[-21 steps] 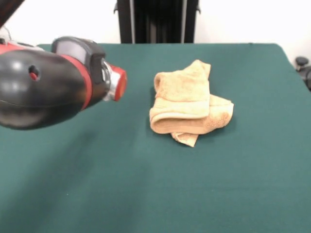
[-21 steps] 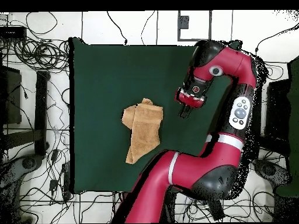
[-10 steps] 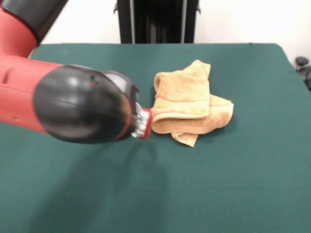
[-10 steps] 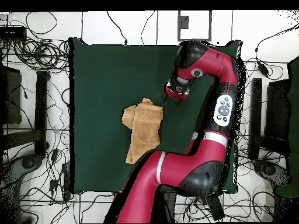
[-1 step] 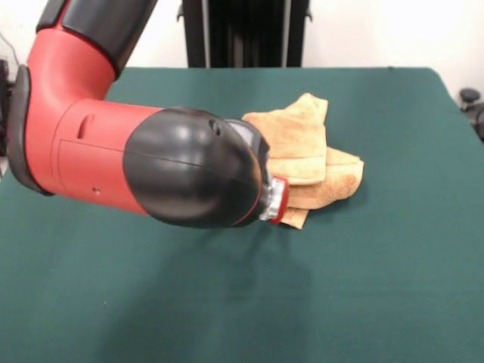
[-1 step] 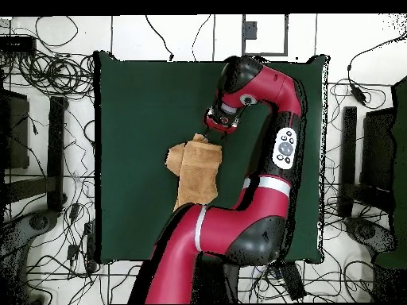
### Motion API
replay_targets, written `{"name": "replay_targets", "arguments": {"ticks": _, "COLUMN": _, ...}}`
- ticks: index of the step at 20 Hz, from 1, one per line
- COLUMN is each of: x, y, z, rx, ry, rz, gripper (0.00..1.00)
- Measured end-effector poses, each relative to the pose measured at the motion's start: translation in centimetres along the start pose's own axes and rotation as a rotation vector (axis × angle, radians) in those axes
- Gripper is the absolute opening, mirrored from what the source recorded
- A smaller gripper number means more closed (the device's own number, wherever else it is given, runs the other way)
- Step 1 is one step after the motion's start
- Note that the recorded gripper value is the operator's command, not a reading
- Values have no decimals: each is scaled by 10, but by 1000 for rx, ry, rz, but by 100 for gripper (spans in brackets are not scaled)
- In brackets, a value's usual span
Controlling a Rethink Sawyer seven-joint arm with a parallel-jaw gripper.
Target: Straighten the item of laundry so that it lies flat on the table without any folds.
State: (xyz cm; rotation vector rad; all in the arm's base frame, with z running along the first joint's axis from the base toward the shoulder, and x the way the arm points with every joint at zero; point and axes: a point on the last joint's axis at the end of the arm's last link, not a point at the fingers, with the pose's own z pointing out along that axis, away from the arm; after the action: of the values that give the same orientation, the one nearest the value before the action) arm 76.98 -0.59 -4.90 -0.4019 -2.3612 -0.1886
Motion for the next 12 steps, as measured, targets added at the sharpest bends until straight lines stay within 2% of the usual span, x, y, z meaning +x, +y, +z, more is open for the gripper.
{"name": "replay_targets", "arguments": {"ticks": 9, "x": 13, "y": -2, "z": -10, "rx": -88, "ry": 50, "rz": 21, "gripper": 100}}
{"name": "replay_targets", "arguments": {"ticks": 12, "x": 16, "y": -5, "z": -11, "rx": -101, "ry": 61, "rz": 28, "gripper": 100}}
